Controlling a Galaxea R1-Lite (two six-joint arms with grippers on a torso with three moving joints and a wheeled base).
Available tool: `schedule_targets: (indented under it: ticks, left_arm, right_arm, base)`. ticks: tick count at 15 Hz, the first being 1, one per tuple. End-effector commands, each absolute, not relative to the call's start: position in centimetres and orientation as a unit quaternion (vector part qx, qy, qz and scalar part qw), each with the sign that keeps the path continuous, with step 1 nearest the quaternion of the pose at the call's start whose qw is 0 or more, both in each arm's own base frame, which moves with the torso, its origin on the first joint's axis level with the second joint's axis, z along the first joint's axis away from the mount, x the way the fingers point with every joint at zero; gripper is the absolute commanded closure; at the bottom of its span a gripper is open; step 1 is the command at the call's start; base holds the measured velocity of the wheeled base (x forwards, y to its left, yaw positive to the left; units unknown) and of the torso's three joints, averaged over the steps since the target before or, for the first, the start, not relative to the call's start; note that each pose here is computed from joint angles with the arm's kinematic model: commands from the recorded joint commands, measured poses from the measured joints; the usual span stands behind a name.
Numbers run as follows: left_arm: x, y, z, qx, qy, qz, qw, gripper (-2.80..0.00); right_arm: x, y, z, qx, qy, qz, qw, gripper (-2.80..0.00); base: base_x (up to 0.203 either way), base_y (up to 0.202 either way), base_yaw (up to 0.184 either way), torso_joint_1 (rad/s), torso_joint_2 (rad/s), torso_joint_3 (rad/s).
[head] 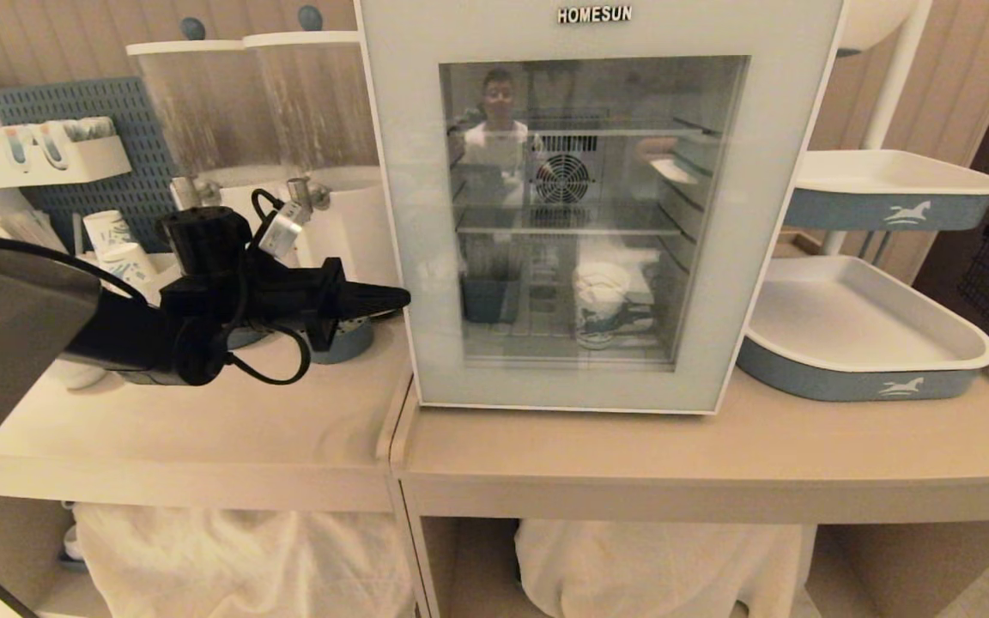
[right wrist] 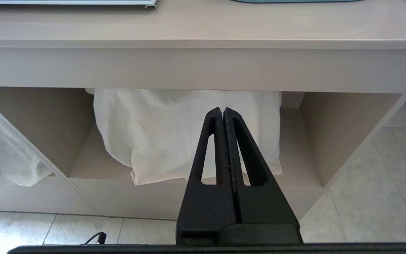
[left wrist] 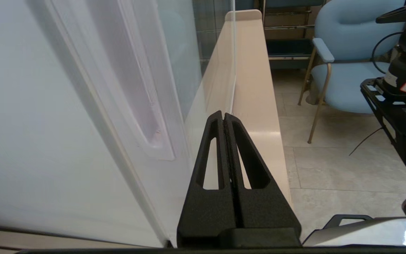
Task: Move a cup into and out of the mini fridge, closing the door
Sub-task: Open the freezer door
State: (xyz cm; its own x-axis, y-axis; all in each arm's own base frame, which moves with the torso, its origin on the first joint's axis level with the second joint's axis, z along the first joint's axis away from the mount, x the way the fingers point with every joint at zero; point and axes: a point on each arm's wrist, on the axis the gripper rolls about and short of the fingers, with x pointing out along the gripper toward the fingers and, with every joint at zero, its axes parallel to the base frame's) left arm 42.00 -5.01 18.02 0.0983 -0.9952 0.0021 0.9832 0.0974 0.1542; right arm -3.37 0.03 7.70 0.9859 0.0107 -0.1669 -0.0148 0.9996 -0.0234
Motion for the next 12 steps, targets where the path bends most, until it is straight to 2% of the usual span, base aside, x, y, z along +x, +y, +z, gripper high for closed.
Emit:
schedule_targets:
  ticks: [1,4,6,9,10,12]
  left_arm:
    - [41.9,-4.4,18.3,0.059,-0.055,-0.666,0.742,0.0]
    - [40.8,-3.6,18.6,0.057,-0.051,-0.66,0.748,0.0]
    - [38.5,-3.1,20.2,0.06,-0.054,-0.65,0.756,0.0]
    - [36.4,-2.3,20.6,0.053,-0.04,-0.609,0.79,0.0]
    - [36.3,-2.2,20.6,0.057,-0.043,-0.606,0.792,-2.8]
    - [36.0,-2.2,20.2,0.054,-0.038,-0.607,0.792,-2.8]
  right_arm:
    - [-3.4,0.0,7.7,-0.012,0.085,0.006,0.996,0.0]
    - [-3.4,0.0,7.7,-0.012,0.085,0.006,0.996,0.0]
    - [-3.4,0.0,7.7,-0.012,0.085,0.006,0.996,0.0]
    - [-3.4,0.0,7.7,-0.014,0.085,0.006,0.996,0.0]
    - [-3.4,0.0,7.7,-0.014,0.085,0.006,0.996,0.0]
    - [-3.4,0.0,7.7,-0.015,0.085,0.006,0.996,0.0]
  base:
    - [0.0,0.0,0.0,0.0,0.0,0.0]
    - [0.0,0.0,0.0,0.0,0.0,0.0]
    - [0.0,0.0,0.0,0.0,0.0,0.0]
    - [0.0,0.0,0.0,0.0,0.0,0.0]
    - [0.0,0.0,0.0,0.0,0.0,0.0]
    - [0.0,0.0,0.0,0.0,0.0,0.0]
